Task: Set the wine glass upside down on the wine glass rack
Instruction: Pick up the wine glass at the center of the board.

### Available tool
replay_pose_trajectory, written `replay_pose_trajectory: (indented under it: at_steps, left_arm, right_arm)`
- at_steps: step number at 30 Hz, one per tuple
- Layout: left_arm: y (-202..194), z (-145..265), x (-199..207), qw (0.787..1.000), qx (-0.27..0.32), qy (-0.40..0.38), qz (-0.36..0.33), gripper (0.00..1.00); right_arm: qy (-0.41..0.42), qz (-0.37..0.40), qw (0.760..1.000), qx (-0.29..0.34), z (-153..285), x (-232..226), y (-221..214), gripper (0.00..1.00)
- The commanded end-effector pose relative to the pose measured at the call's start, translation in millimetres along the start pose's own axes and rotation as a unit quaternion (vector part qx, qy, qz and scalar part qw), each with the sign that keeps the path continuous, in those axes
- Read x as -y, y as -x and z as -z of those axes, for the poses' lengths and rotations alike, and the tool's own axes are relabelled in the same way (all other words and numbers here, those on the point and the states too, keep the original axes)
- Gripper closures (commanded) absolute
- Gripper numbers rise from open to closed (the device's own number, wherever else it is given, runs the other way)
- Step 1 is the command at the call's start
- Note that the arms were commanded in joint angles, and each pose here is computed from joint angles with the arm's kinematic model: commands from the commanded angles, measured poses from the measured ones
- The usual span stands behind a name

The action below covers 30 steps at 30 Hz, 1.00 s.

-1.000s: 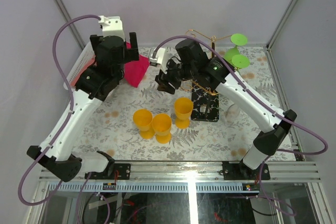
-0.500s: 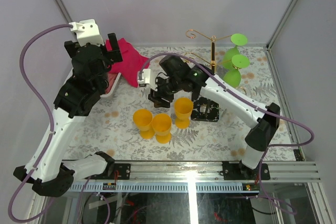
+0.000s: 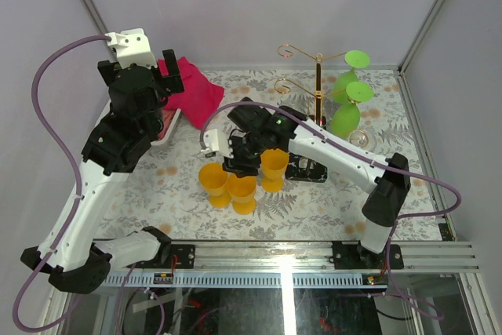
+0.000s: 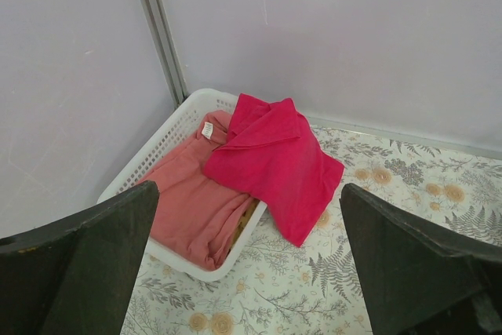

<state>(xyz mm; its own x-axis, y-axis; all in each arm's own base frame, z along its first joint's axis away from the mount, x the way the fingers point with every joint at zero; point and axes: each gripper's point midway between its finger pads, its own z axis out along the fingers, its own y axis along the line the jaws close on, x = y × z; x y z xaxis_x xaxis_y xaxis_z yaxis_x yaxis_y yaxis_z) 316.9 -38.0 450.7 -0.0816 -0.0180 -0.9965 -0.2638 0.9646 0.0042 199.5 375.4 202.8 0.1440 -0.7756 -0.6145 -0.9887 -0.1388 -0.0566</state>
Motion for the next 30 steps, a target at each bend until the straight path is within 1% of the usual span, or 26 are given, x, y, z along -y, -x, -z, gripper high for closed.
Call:
replay_pose_trajectory:
  at_steps: [1, 11, 15, 17, 21, 24, 26, 27, 30]
  left_arm:
    - [14.4, 0.8, -2.7, 1.0, 0.02, 0.001, 0.012, 0.0]
    - [11.0, -1.7, -2.9, 1.0, 0.018, 0.005, 0.002, 0.0]
    - [10.7, -2.5, -2.1, 1.0, 0.019, 0.005, -0.001, 0.0]
    - [10.7, -2.9, -1.8, 1.0, 0.02, 0.004, -0.001, 0.0]
    - [10.3, -3.9, -0.9, 1.0, 0.021, 0.004, -0.003, 0.0]
    - [10.4, -4.8, -0.2, 1.0, 0.022, 0.004, -0.003, 0.0]
    - [10.9, -4.9, 0.4, 1.0, 0.023, 0.003, -0.003, 0.0]
    - [11.1, -5.1, 0.5, 1.0, 0.024, 0.003, -0.003, 0.0]
    - [11.3, -5.1, 0.8, 1.0, 0.025, 0.002, -0.002, 0.0]
  right_arm:
    - [-0.002, 0.022, 0.999, -0.023, -3.5, -1.3, -7.5, 0.46]
    - [-0.016, 0.018, 0.998, -0.057, -26.0, 9.7, -20.0, 0.52]
    - [-0.017, 0.017, 0.998, -0.057, -27.7, 10.0, -19.7, 0.56]
    - [-0.018, 0.017, 0.998, -0.059, -27.7, 10.2, -20.4, 0.61]
    - [-0.025, 0.016, 0.997, -0.065, -27.7, 12.2, -22.8, 0.78]
    - [-0.03, 0.017, 0.997, -0.067, -24.4, 12.5, -23.3, 0.88]
    - [-0.03, 0.018, 0.997, -0.066, -21.2, 10.6, -23.7, 0.97]
    - [-0.031, 0.018, 0.997, -0.066, -19.0, 9.6, -24.2, 1.0]
    - [-0.033, 0.019, 0.997, -0.063, -10.0, 5.2, -23.9, 1.0]
